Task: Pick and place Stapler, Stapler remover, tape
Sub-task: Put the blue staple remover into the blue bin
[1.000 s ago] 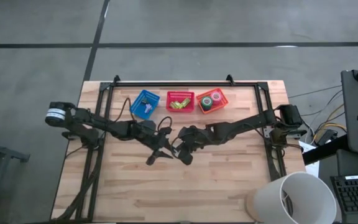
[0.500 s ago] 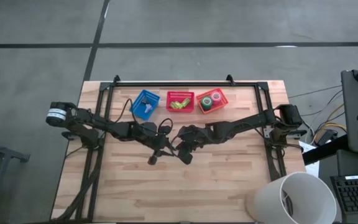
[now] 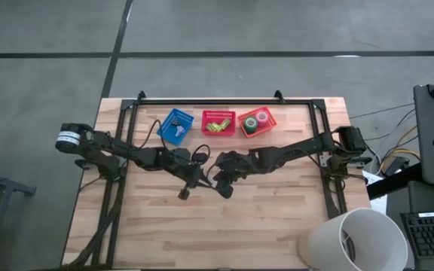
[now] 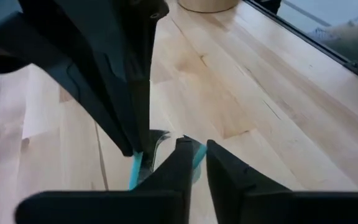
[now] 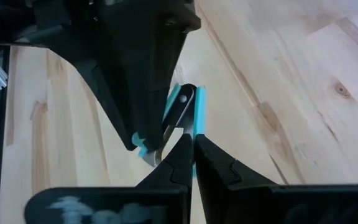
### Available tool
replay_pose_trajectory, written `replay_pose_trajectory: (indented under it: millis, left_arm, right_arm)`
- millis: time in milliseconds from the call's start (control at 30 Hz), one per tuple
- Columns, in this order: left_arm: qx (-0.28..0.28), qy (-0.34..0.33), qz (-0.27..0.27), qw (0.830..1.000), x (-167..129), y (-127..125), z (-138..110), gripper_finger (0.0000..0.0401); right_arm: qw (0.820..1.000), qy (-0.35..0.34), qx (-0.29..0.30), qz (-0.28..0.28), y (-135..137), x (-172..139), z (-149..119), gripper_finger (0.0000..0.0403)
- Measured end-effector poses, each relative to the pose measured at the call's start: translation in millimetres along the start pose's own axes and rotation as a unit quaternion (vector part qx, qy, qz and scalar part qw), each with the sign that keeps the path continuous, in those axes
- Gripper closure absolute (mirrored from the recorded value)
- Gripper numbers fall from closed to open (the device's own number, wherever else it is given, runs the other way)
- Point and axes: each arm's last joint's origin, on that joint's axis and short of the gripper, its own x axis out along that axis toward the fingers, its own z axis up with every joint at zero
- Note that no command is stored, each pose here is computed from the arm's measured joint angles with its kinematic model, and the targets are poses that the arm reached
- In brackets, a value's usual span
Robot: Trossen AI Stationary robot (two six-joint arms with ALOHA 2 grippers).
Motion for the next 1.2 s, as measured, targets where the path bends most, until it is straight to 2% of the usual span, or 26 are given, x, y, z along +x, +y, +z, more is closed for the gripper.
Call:
replay_pose_trajectory:
  millis: [133, 567, 833, 1000, 1200]
  left_arm:
    - [0.011, -0.004, 0.001, 1.000, 0, 0, 1, 0.0393]
    - [0.006, 0.012, -0.001, 1.000, -1, -1, -3, 0.0399]
    - [0.002, 0.033, 0.022, 0.999, -1, 0, -9, 0.0400]
    - [0.001, 0.055, 0.056, 0.997, -3, 2, -11, 0.0400]
    - [0.003, 0.054, 0.057, 0.997, -4, 2, -11, 0.0401]
  right_arm:
    - [1.000, -0.001, 0.000, 0.002, 0, 0, 0, 0.0394]
    - [1.000, 0.000, -0.019, -0.001, 0, 0, 0, 0.0385]
    - [1.000, -0.007, -0.020, -0.009, 0, -1, 0, 0.0300]
    - [0.999, -0.007, -0.032, -0.011, 0, -1, 0, 0.0244]
    - [0.999, -0.011, -0.036, -0.024, -1, 0, 0, 0.0207]
